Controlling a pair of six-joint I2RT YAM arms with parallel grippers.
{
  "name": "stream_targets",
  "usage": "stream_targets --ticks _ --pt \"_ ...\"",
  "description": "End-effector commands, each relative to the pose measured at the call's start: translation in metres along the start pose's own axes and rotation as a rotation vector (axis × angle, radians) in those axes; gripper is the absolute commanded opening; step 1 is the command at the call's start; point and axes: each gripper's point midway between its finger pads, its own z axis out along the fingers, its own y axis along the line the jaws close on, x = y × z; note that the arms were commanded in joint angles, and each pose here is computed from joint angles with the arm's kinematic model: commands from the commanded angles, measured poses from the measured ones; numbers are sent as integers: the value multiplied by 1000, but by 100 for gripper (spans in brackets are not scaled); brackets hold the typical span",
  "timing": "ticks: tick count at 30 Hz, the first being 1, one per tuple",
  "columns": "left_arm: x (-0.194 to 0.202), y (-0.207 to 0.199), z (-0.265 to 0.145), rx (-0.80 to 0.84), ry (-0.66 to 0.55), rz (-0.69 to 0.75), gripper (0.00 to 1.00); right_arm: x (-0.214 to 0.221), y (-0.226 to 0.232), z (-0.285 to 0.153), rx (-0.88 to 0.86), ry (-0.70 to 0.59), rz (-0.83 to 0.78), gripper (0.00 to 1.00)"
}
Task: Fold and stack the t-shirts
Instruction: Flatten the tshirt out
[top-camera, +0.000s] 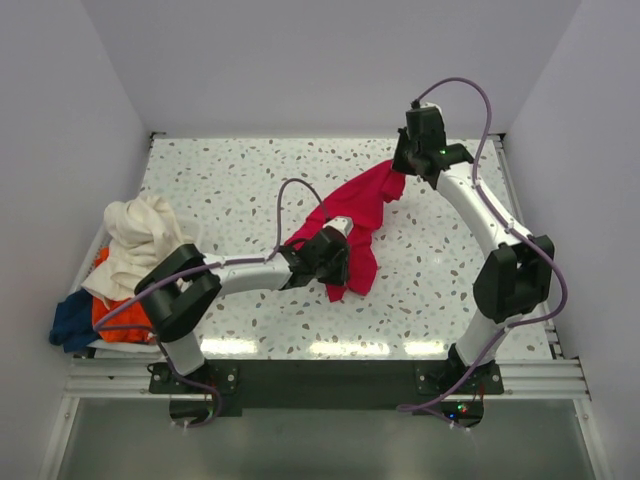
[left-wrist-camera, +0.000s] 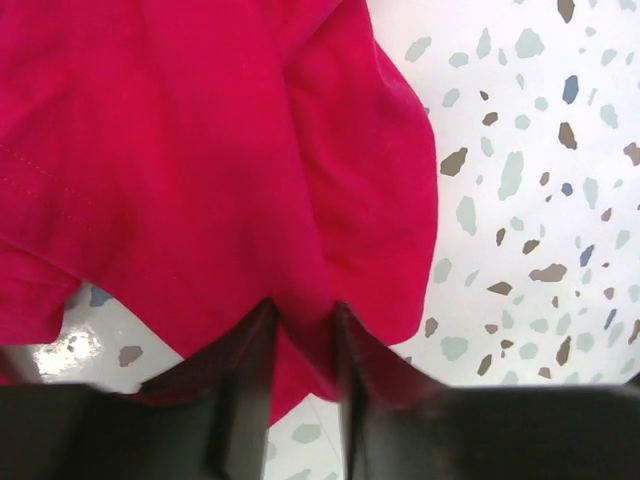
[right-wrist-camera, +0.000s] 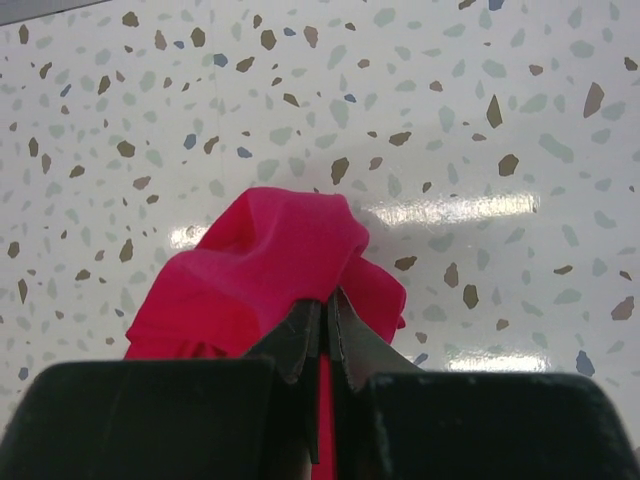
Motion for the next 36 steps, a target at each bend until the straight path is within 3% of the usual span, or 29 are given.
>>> stream_targets --ticks 1,2,4,11,19,29,32,36 --pt "-21 -7 -2 -6 -71 8 29 -24 5 -16 -35 -82 28 0" --pt "-20 -3 -4 -23 -71 7 13 -25 5 -17 -35 -86 27 0" --pt "-26 4 -14 -58 -105 -6 0 -28 4 -19 -30 -89 29 0" --pt "-76 65 -98 -264 -268 -90 0 -53 -18 -39 9 -127 79 0" --pt "-165 131 -235 -375 -582 -208 0 -73 -42 -88 -39 -193 214 0" --pt "-241 116 -384 -434 -935 -239 0 -80 -46 -187 -119 -346 258 0" --pt "-257 115 -410 -472 -997 -226 0 -76 -45 -197 -141 -358 272 0" --pt "-284 114 -409 -493 -1022 -203 0 -64 -48 -183 -119 -323 276 2"
